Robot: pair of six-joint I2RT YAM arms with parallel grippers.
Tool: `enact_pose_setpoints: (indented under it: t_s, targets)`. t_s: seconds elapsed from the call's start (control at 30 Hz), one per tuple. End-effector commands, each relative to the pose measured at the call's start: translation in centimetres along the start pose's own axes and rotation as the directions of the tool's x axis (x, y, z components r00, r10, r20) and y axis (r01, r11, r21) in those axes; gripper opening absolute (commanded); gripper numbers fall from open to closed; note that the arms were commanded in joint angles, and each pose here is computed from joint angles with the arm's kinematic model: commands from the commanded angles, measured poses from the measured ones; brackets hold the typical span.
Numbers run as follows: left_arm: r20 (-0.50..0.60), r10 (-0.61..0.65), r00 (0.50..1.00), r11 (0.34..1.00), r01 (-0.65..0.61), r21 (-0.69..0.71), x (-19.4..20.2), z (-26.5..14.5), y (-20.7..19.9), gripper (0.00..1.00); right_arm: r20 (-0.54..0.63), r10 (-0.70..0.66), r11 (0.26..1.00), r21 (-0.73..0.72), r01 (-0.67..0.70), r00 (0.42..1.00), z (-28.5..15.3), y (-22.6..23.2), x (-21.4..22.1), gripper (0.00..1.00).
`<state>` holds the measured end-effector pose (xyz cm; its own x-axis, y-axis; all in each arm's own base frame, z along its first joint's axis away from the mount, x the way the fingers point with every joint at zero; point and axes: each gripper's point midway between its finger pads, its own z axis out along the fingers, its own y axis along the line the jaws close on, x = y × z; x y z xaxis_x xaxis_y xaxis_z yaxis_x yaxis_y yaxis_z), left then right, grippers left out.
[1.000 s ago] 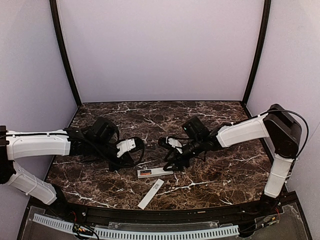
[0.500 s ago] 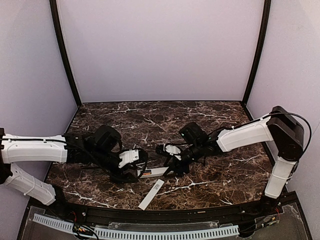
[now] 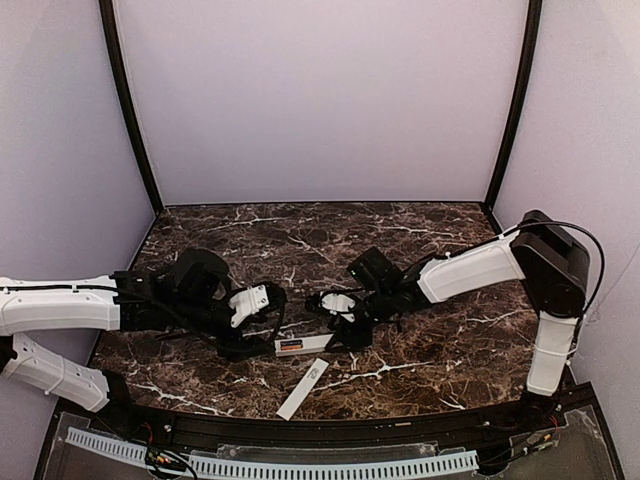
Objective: Load the batteries into the remote control
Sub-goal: Adjust the remote control without the battery cover at the center of the board.
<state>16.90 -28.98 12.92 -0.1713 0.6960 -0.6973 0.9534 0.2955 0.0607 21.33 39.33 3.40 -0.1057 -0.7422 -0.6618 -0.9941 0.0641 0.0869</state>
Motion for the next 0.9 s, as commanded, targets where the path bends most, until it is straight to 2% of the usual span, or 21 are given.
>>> enact_pose_setpoints:
  t_s: [0.0,0.1,0.33,0.47,0.57,0.63,0.73,0.87]
  targets:
    - [0.007,-0.014,1.000,1.000,0.014,-0.019,0.2,-0.3,0.1,0.67,-0.057,-0.051,0.997,0.059,0.054,0.997,1.1,-1.1,0.2,0.57]
    - [0.000,-0.009,1.000,1.000,0.009,-0.007,0.4,-0.1,0.0,0.65,-0.091,-0.056,0.996,0.066,0.062,0.994,1.6,-1.3,1.0,0.50]
    - [-0.027,0.007,1.000,1.000,-0.006,0.024,0.5,0.6,-0.3,0.61,-0.139,-0.019,0.994,0.103,0.034,0.990,1.0,-1.7,2.9,0.25]
    - [-0.065,0.004,0.998,0.998,-0.001,0.058,0.9,1.2,-0.9,0.59,-0.160,0.028,0.990,0.140,-0.005,0.987,0.0,-2.4,4.7,0.21]
    - [-0.103,-0.004,0.995,0.996,0.014,0.093,1.2,2.3,-2.3,0.60,-0.164,0.077,0.983,0.175,-0.048,0.984,-1.0,-3.3,5.9,0.21]
    - [-0.151,0.019,0.988,0.995,-0.004,0.097,1.7,3.2,-3.4,0.61,-0.153,0.086,0.980,0.190,-0.056,0.984,-1.7,-3.7,5.7,0.24]
    - [-0.250,0.038,0.967,0.994,-0.011,0.108,3.2,4.3,-4.9,0.65,-0.137,0.106,0.974,0.214,-0.075,0.985,-2.5,-4.2,5.5,0.37]
    - [-0.353,0.036,0.935,0.992,0.009,0.127,4.6,5.5,-6.9,0.73,-0.124,0.117,0.967,0.240,-0.085,0.985,-3.4,-4.5,5.4,0.50]
